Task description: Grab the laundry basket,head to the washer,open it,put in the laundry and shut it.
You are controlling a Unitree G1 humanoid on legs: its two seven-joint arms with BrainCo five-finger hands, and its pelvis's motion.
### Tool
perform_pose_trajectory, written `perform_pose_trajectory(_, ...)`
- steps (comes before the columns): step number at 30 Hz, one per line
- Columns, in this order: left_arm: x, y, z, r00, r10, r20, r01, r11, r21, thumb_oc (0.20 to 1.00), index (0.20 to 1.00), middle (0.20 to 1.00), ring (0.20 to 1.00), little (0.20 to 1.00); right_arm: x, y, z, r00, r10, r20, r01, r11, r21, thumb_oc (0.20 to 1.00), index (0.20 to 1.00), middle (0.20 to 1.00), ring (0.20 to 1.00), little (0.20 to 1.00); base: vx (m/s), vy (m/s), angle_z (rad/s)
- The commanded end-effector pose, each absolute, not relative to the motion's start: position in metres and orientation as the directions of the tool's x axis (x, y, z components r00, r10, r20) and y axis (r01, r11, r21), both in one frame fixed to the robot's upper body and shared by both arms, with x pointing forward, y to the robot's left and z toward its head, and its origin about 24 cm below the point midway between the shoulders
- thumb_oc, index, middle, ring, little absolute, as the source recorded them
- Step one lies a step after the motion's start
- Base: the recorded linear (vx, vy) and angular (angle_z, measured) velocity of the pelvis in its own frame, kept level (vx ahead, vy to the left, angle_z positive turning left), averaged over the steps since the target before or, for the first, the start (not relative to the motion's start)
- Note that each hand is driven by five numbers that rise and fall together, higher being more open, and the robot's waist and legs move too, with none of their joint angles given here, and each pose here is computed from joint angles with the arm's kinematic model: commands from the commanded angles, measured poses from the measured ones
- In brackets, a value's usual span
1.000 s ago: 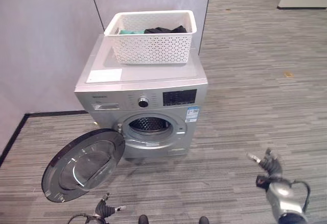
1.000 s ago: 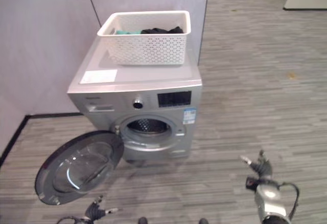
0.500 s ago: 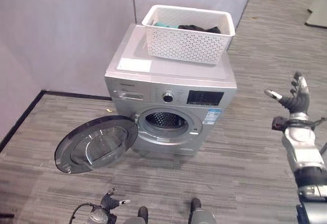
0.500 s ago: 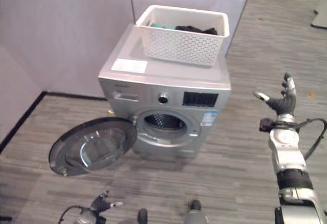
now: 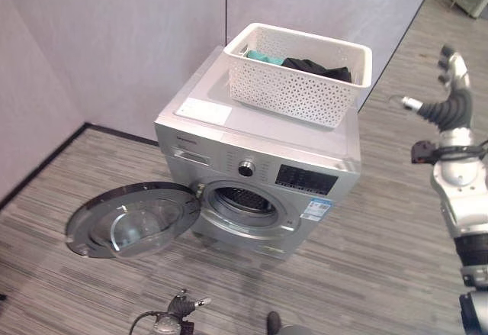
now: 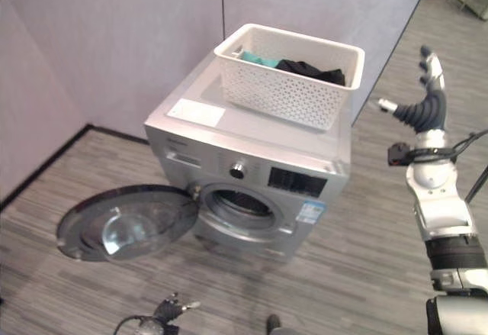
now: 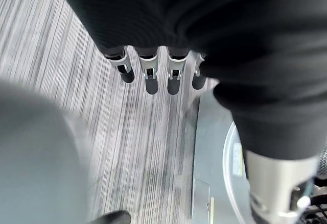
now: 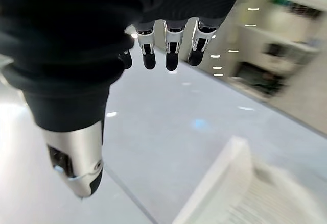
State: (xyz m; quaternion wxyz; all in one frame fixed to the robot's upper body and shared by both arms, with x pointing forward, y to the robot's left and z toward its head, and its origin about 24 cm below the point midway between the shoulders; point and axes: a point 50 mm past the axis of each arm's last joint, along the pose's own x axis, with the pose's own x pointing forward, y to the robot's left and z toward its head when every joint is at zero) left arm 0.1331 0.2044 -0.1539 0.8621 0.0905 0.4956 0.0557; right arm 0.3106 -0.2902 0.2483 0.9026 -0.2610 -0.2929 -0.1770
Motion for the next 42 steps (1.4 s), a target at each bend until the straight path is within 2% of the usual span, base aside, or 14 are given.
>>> perform_pose_trajectory(1,0.143,0.224,-0.146,0.545,0.231,-0.806,0.014,0.959,0.284,1.0,1.0,1.0,1.0,1.0,0.299,-0.279,0.284,0.639,-0.121,0.76,0.488,0.827,-0.279,1.0,1.0,1.0,1.0,1.0,0.22,-0.076,0.06)
perform_pose_trajectory(6,0.145,0.223,-0.145,0.548,0.208,-0.81,0.079,0.951,0.298,1.0,1.0,1.0,1.0,1.0,0.288,-0.303,0.281,0.629,-0.182,0.756,0.583,0.753,-0.305,1.0,1.0,1.0,1.0,1.0,0.23,0.075,0.52)
perform_pose_trajectory(9,0.135,0.223,-0.149,0.525,0.197,-0.828,0.099,0.952,0.29,1.0,1.0,1.0,1.0,1.0,0.306,-0.315,0.272,0.712,-0.204,0.672,0.587,0.699,-0.409,1.0,1.0,1.0,1.0,1.0,0.21,0.24,0.11)
perform_pose_trajectory(10,0.135,0.222,-0.149,0.526,0.197,-0.827,0.097,0.953,0.288,1.0,1.0,1.0,1.0,1.0,0.307,-0.315,0.273,0.711,-0.201,0.674,0.586,0.699,-0.41,1.0,1.0,1.0,1.0,1.0,0.19,0.279,-0.28)
perform_pose_trajectory(11,0.127,0.225,-0.152,0.502,0.194,-0.843,0.111,0.952,0.286,1.0,1.0,1.0,1.0,1.0,0.319,-0.322,0.263,0.775,-0.222,0.591,0.561,0.672,-0.484,1.0,1.0,1.0,1.0,1.0,0.14,0.274,-0.7)
perform_pose_trajectory(15,0.115,0.239,-0.152,0.47,0.227,-0.853,0.087,0.95,0.301,1.0,1.0,1.0,1.0,1.0,0.343,-0.322,0.267,0.842,-0.216,0.494,0.514,0.596,-0.617,1.0,1.0,1.0,1.0,1.0,0.12,0.202,-0.66)
perform_pose_trajectory(17,0.115,0.238,-0.153,0.471,0.226,-0.853,0.084,0.951,0.298,1.0,1.0,1.0,1.0,1.0,0.344,-0.321,0.268,0.842,-0.212,0.495,0.513,0.596,-0.618,1.0,1.0,1.0,1.0,1.0,0.06,0.037,-0.44)
perform_pose_trajectory(20,0.122,0.251,-0.147,0.484,0.271,-0.832,0.027,0.946,0.323,1.0,1.0,1.0,1.0,1.0,0.361,-0.321,0.289,0.872,-0.224,0.436,0.485,0.52,-0.703,1.0,1.0,1.0,1.0,1.0,0.06,-0.065,-0.36)
perform_pose_trajectory(26,0.125,0.252,-0.146,0.487,0.272,-0.83,0.034,0.944,0.328,1.0,1.0,1.0,1.0,1.0,0.362,-0.333,0.297,0.89,-0.251,0.381,0.456,0.465,-0.758,1.0,1.0,1.0,1.0,1.0,0.14,-0.095,0.23)
perform_pose_trajectory(31,0.123,0.245,-0.149,0.477,0.248,-0.844,0.051,0.95,0.308,1.0,1.0,1.0,1.0,1.0,0.368,-0.324,0.302,0.915,-0.209,0.346,0.404,0.469,-0.785,1.0,1.0,1.0,1.0,1.0,0.17,-0.146,0.57)
perform_pose_trajectory(38,0.117,0.24,-0.153,0.452,0.235,-0.86,-0.022,0.967,0.252,1.0,1.0,1.0,1.0,1.0,0.384,-0.307,0.294,0.962,-0.164,0.216,0.269,0.479,-0.835,1.0,1.0,1.0,1.0,1.0,0.08,-0.062,0.07)
perform_pose_trajectory(39,0.109,0.243,-0.155,0.421,0.241,-0.875,-0.058,0.969,0.239,1.0,1.0,1.0,1.0,1.0,0.385,-0.292,0.299,0.978,-0.078,0.191,0.206,0.441,-0.874,1.0,1.0,1.0,1.0,1.0,0.07,-0.012,-0.13)
perform_pose_trajectory(41,0.105,0.245,-0.156,0.407,0.246,-0.879,-0.076,0.969,0.236,1.0,1.0,1.0,1.0,1.0,0.384,-0.286,0.301,0.982,-0.038,0.185,0.184,0.412,-0.892,1.0,1.0,1.0,1.0,1.0,0.05,0.0,-0.15)
perform_pose_trajectory(42,0.098,0.247,-0.157,0.386,0.256,-0.886,-0.117,0.967,0.228,1.0,1.0,1.0,1.0,1.0,0.38,-0.276,0.305,0.984,0.038,0.175,0.15,0.36,-0.921,1.0,1.0,1.0,1.0,1.0,0.02,0.016,-0.26)
